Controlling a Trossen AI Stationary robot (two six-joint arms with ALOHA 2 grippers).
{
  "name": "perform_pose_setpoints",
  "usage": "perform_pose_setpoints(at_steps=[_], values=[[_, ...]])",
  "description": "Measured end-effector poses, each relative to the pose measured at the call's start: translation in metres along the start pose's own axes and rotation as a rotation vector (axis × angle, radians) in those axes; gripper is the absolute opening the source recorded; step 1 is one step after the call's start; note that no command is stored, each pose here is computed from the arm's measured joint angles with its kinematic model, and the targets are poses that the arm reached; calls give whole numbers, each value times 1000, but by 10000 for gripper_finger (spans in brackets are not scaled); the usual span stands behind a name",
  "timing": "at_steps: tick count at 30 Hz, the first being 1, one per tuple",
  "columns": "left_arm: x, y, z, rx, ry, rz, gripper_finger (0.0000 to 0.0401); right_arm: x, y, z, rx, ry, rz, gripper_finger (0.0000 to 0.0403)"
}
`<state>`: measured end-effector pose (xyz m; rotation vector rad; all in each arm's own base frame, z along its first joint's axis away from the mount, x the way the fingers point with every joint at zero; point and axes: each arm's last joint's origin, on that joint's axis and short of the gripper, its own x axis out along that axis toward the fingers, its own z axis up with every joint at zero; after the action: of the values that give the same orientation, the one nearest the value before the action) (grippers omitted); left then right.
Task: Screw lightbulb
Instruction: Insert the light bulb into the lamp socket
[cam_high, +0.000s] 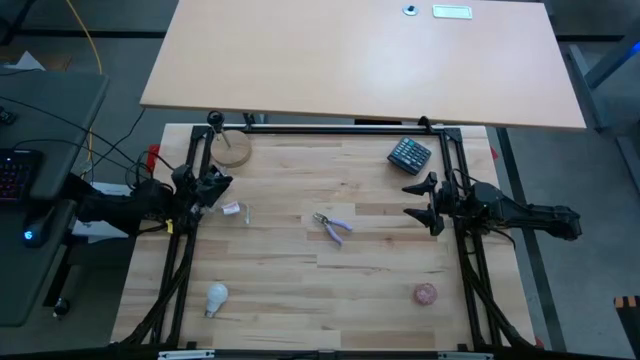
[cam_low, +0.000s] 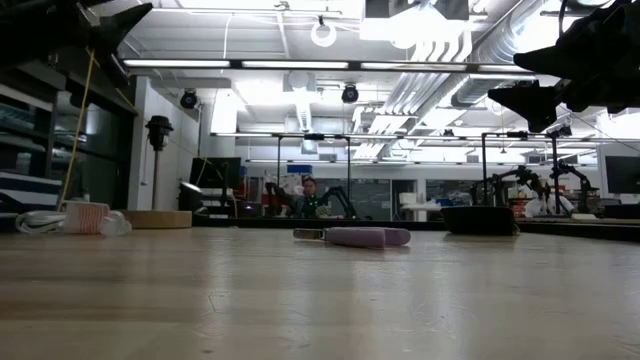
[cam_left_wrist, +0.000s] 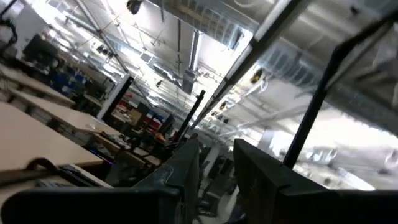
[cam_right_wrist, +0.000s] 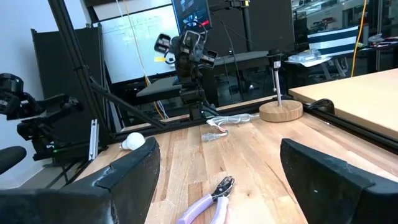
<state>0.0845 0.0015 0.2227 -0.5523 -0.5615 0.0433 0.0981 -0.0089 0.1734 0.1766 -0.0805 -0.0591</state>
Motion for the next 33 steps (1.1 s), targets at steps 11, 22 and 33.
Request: perform_pose_setpoints(at_steps=[11,22,33], values=[[77,-37,39,328,536,329,66,0,0,0,0,3,-1,319],[124,-19,8,136,595,610,42,0,0,-2,1,18,-3,319],[129,-2,26,53,270,857,0,-6,1,33,241,-380,-55,319]])
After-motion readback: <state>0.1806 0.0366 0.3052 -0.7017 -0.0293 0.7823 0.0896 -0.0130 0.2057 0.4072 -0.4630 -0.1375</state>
